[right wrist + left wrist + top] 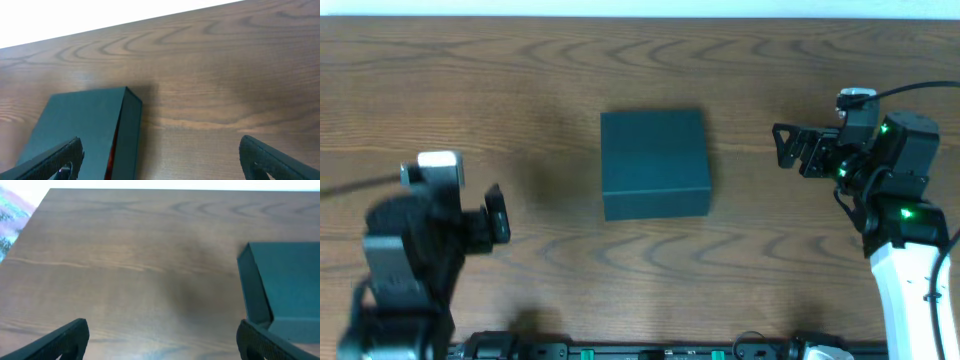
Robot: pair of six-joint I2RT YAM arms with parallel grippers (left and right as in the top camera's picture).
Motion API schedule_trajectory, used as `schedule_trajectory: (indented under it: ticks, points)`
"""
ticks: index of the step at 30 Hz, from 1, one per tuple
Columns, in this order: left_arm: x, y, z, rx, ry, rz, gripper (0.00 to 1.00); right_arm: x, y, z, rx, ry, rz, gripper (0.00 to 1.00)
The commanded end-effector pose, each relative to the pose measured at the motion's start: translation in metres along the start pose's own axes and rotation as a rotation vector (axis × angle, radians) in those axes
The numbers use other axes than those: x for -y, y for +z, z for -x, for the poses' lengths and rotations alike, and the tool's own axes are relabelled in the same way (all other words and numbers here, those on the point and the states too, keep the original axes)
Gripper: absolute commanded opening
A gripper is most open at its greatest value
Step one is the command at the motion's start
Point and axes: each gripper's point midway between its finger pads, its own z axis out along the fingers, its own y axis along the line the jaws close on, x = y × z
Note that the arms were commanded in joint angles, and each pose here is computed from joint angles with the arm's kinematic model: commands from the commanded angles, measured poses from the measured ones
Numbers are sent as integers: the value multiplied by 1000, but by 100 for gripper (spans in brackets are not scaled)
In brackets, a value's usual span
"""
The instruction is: Pack container
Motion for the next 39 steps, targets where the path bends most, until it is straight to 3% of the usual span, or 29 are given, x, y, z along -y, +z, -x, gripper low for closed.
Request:
schedule_trajectory:
  ticks: [1, 12, 22, 39]
  points:
    - [-4, 6, -32, 15, -43, 20, 95, 0, -2, 3, 7, -9, 6, 99]
    - [4, 46, -110, 112, -155, -20, 95, 0, -2, 3, 7, -9, 6, 99]
    - [5, 68, -135, 166, -158, -24, 95, 0, -2, 3, 7, -9, 6, 99]
    - [5, 92, -170, 81, -151, -5, 95, 0, -2, 3, 7, -9, 6, 99]
